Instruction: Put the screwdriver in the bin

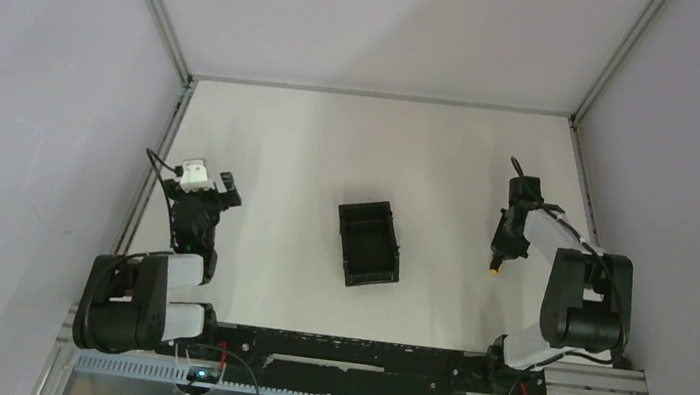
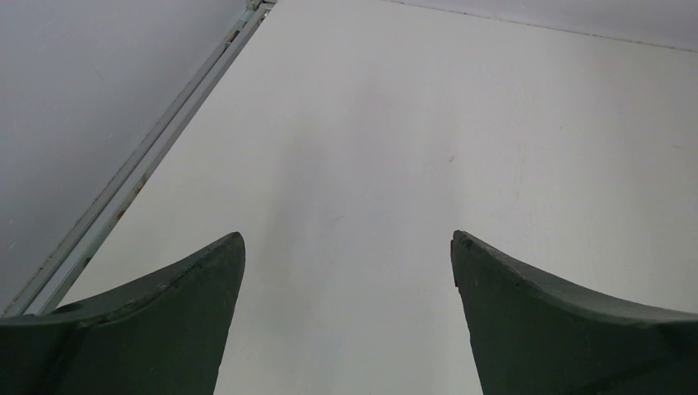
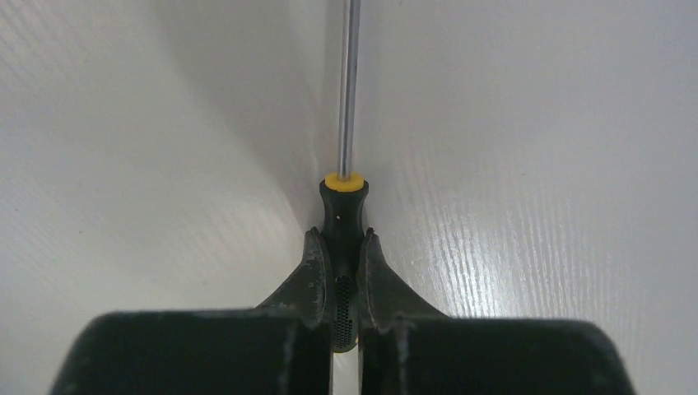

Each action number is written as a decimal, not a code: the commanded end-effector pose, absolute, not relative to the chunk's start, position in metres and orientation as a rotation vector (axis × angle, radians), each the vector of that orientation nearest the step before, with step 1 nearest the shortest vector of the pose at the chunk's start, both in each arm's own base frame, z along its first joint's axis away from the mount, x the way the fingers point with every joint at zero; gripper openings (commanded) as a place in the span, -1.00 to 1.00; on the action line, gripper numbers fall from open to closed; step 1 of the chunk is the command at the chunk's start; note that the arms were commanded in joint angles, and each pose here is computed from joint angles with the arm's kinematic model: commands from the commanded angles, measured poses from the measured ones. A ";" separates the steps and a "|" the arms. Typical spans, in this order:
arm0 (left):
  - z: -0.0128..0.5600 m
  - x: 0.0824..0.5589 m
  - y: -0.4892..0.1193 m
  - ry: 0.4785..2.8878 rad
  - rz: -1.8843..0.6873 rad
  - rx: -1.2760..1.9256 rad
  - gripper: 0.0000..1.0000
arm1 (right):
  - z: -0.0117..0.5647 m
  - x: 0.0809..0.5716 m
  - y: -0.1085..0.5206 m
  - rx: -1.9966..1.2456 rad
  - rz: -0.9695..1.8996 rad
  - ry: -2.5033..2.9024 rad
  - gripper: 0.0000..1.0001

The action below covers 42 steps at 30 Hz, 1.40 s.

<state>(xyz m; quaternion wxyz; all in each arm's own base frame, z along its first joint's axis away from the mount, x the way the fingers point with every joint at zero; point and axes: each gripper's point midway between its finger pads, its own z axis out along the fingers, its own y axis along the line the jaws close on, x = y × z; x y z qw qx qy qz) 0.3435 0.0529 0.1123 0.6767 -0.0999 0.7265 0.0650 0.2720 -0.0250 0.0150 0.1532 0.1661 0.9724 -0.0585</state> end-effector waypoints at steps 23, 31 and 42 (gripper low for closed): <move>0.135 0.353 0.053 1.569 0.153 -0.207 1.00 | 0.172 0.233 0.267 -0.926 0.433 2.254 -0.85; 0.135 0.353 0.052 1.569 0.152 -0.206 1.00 | 0.127 0.245 0.284 -0.895 0.364 2.349 -0.68; 0.135 0.353 0.053 1.570 0.153 -0.206 1.00 | 0.079 0.243 0.282 -0.851 0.270 2.451 -0.43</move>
